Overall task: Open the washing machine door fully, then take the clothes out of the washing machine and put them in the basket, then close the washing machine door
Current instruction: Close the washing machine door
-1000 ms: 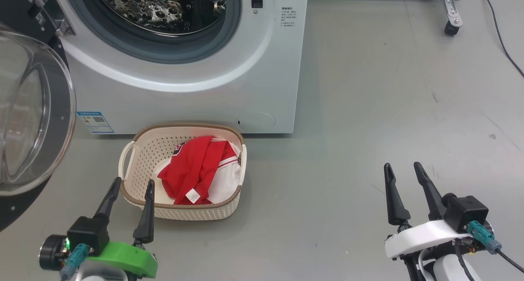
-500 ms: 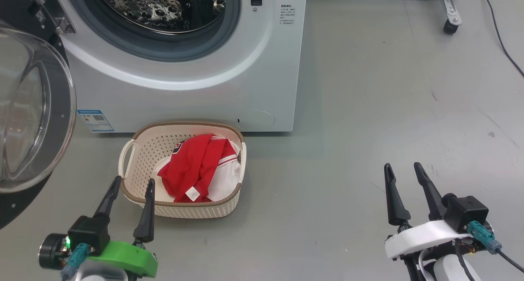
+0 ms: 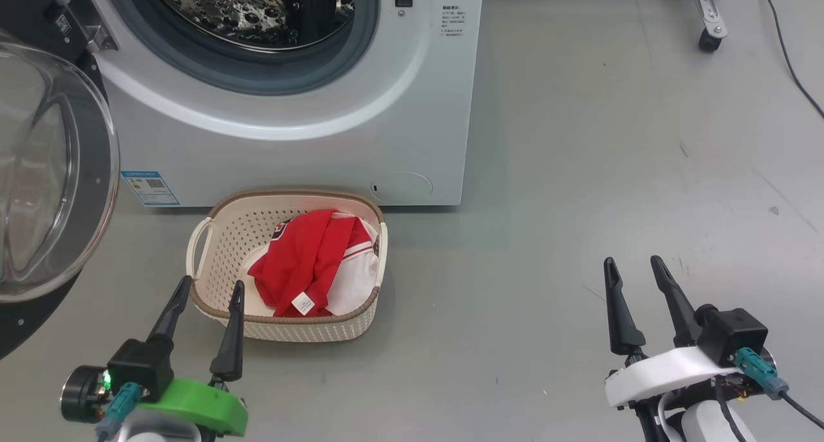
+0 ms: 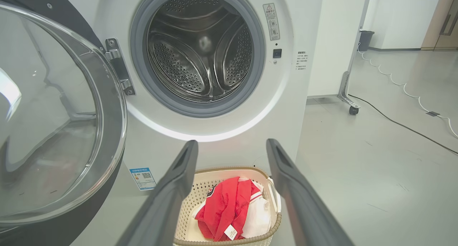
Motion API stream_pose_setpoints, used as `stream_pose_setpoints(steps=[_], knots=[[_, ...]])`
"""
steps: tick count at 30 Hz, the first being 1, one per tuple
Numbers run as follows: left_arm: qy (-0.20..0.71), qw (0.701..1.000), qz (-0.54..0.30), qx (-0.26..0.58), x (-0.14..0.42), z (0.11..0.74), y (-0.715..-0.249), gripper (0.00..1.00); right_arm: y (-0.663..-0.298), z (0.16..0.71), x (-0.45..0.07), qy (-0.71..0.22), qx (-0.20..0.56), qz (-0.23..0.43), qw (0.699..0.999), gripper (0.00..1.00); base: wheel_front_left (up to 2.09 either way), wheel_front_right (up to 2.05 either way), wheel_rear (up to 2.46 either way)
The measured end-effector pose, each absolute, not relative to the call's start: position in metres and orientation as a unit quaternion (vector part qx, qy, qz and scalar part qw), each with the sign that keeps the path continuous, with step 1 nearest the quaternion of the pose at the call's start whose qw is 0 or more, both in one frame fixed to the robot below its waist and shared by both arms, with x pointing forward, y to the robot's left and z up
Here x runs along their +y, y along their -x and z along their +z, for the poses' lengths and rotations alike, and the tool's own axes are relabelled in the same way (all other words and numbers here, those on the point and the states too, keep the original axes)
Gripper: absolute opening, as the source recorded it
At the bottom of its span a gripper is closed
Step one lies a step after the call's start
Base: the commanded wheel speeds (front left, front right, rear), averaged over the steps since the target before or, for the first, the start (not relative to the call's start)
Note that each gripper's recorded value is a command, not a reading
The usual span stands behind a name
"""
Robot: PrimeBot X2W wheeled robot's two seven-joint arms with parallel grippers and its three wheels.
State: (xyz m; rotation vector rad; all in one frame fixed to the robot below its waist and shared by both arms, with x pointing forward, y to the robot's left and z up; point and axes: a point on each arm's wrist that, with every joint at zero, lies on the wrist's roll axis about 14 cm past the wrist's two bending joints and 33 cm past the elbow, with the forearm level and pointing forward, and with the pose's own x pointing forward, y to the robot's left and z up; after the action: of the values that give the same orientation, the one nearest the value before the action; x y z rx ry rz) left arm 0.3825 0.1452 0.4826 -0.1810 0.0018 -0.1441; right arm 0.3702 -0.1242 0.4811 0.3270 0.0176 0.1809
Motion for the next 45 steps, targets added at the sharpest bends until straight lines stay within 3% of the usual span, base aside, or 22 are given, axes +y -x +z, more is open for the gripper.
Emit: stream_pose_setpoints(steps=[20, 45], knots=[[0.087, 0.994, -0.060, 0.008, 0.152, 0.478, -0.373, 1.00, -0.381, 0.478, -0.107, -0.167, 0.016, 0.114, 0.979, 1.00, 0.00, 0.00, 0.00], [0.071, 0.991, 0.112, 0.003, 0.255, 0.480, -0.308, 1.00, -0.392, 0.463, 0.020, -0.159, 0.060, 0.303, 0.938, 1.00, 0.00, 0.00, 0.00]])
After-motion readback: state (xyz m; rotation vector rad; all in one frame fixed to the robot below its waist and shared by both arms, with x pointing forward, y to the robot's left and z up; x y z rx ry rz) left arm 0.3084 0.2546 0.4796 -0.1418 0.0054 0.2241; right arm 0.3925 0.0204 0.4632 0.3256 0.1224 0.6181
